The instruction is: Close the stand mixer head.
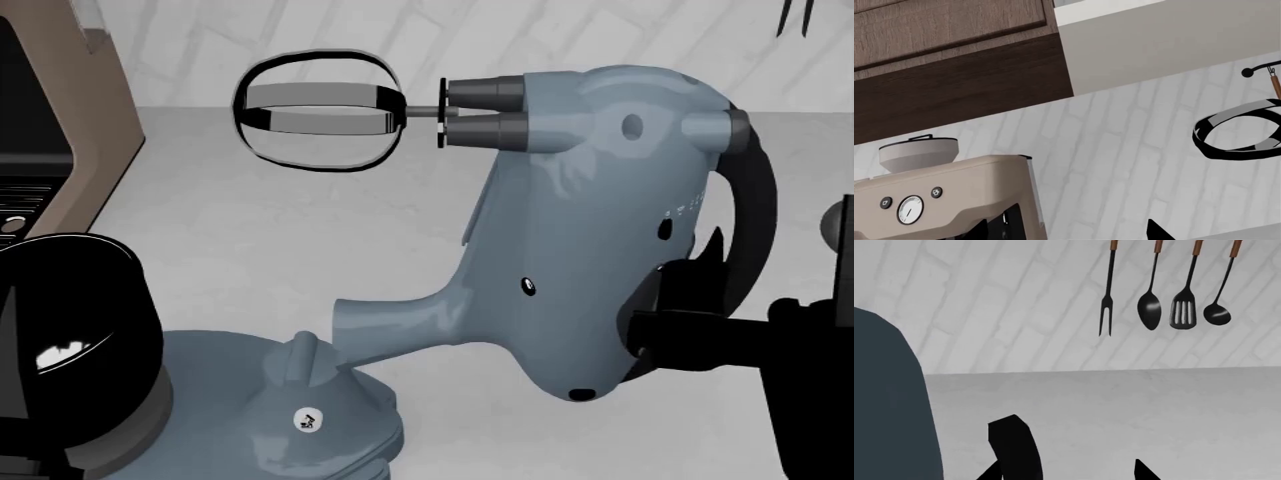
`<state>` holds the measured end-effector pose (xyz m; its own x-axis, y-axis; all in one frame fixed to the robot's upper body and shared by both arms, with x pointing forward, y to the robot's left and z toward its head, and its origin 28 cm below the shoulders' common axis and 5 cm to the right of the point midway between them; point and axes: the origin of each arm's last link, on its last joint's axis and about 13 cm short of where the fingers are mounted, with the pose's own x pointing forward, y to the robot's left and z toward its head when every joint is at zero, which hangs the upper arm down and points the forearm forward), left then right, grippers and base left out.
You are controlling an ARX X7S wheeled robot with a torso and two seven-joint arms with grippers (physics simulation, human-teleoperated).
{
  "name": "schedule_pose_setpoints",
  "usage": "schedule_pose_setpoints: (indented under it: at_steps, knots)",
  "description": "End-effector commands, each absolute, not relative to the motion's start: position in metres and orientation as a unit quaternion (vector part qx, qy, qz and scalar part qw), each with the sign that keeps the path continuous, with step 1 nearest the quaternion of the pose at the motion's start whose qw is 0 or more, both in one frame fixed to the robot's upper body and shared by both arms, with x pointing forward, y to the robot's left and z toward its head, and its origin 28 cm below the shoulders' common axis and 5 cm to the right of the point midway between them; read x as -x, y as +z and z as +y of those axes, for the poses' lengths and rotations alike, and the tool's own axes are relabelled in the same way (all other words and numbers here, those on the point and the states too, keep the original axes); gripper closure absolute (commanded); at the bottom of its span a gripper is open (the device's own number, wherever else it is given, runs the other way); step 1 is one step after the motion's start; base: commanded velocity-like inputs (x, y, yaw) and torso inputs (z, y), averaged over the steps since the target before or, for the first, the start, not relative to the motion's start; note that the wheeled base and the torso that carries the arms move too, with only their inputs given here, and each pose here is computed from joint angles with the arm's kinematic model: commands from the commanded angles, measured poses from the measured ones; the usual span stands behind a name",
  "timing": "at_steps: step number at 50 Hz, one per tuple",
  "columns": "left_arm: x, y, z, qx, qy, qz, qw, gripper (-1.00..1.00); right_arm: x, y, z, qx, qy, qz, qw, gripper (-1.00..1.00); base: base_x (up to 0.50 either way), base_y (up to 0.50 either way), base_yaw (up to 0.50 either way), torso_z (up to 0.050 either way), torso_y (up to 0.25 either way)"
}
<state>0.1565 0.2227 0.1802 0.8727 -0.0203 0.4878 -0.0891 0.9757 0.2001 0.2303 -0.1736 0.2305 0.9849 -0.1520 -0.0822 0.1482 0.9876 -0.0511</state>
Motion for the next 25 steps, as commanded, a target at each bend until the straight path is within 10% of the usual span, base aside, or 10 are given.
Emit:
schedule_pose_setpoints:
  at_steps: [1,25]
  knots:
    - [-0.160,0.179,0.228,-0.112,0.054,-0.240,0.963,-1.00,-0.247,0.230,-0.162,0.038,-0.027,0.091,0.995,-1.00,0.01,0.00,0.01,0.000,0.000]
    - [-0.158,0.182,0.233,-0.104,0.064,-0.244,0.962,-1.00,-0.298,0.276,-0.077,0.117,0.153,0.127,0.973,-1.00,0.02,0.01,0.02,0.000,0.000]
